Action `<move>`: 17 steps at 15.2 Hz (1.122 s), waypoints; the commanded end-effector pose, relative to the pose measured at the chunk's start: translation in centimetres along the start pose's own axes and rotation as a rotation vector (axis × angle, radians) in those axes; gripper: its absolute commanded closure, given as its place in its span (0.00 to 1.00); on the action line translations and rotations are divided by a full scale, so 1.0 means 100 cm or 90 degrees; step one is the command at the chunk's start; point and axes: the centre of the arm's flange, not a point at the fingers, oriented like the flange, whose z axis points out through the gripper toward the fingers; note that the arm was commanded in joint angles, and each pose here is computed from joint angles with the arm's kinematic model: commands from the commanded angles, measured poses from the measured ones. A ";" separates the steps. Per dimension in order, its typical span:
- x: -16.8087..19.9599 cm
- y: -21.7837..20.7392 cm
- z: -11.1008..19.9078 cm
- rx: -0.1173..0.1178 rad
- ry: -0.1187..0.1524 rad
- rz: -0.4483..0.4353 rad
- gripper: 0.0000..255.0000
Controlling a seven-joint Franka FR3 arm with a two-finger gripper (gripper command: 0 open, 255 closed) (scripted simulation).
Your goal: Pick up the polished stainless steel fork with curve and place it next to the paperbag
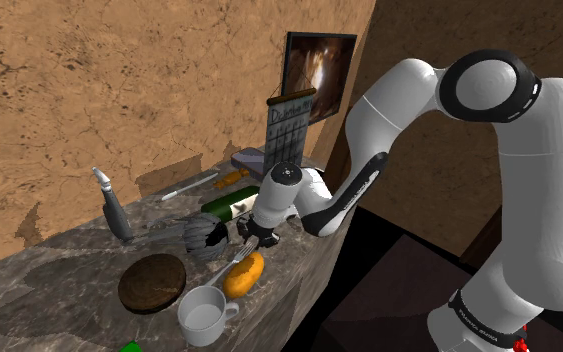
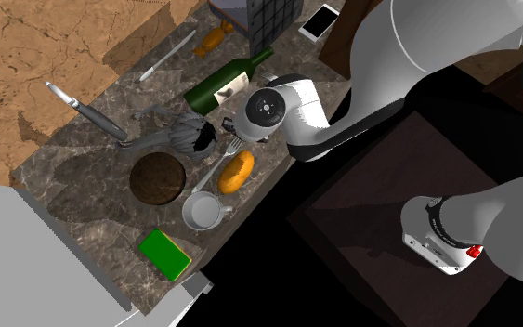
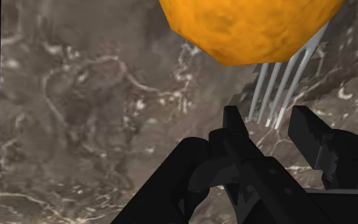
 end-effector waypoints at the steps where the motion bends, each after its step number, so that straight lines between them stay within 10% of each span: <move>1: 0.000 0.000 0.000 0.000 0.000 0.000 1.00; 17: 0.013 -0.022 -0.081 0.000 0.000 0.000 1.00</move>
